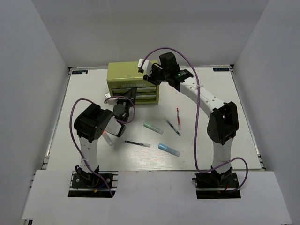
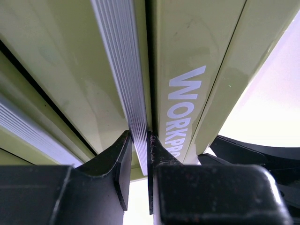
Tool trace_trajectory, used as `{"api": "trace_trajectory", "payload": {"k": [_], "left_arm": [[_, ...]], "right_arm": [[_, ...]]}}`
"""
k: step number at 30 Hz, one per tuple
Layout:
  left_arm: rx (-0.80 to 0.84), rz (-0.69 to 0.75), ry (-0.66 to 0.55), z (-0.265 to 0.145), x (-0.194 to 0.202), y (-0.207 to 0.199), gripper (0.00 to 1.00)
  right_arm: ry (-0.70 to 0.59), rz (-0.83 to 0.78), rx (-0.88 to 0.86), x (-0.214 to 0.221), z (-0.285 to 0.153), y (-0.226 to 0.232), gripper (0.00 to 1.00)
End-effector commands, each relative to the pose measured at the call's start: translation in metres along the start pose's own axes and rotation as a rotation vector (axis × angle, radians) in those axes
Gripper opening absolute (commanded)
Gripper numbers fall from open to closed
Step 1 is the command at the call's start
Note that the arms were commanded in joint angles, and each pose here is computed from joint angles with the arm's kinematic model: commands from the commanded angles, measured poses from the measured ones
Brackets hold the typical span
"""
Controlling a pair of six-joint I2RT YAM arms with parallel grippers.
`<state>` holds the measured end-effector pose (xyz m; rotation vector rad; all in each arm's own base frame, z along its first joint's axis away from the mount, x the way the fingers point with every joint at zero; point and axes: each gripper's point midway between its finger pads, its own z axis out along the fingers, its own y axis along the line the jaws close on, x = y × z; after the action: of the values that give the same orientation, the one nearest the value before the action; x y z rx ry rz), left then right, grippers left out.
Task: Sort the stationery into containers
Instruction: Open the drawer in the storage box.
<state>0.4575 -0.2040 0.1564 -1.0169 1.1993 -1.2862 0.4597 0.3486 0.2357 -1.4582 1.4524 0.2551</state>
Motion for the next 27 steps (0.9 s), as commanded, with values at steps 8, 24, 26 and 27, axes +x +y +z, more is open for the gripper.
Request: {"api": "trace_trajectory", "payload": {"k": [8,24,26,27], "left_arm": [[0.303,-0.140,-0.215,-0.001,-0.054,-0.076,0.00],[0.260,-0.120,-0.190,-0.016,-0.051,-0.066,0.00],[0.263,-0.120,-0.182,-0.018,-0.051,-0.068,0.00],[0.255,-0.116,-0.181,-0.020,-0.051,-0.065,0.00]], "right_arm": [[0.064,0.007,-0.038,0.022,0.000,0.006,0.62],[0.051,-0.060,-0.044,0.016,0.013,0.001,0.74],[0.065,-0.057,-0.056,0.022,0.017,0.004,0.73],[0.065,-0.059,-0.051,0.021,0.017,0.002,0.69]]}}
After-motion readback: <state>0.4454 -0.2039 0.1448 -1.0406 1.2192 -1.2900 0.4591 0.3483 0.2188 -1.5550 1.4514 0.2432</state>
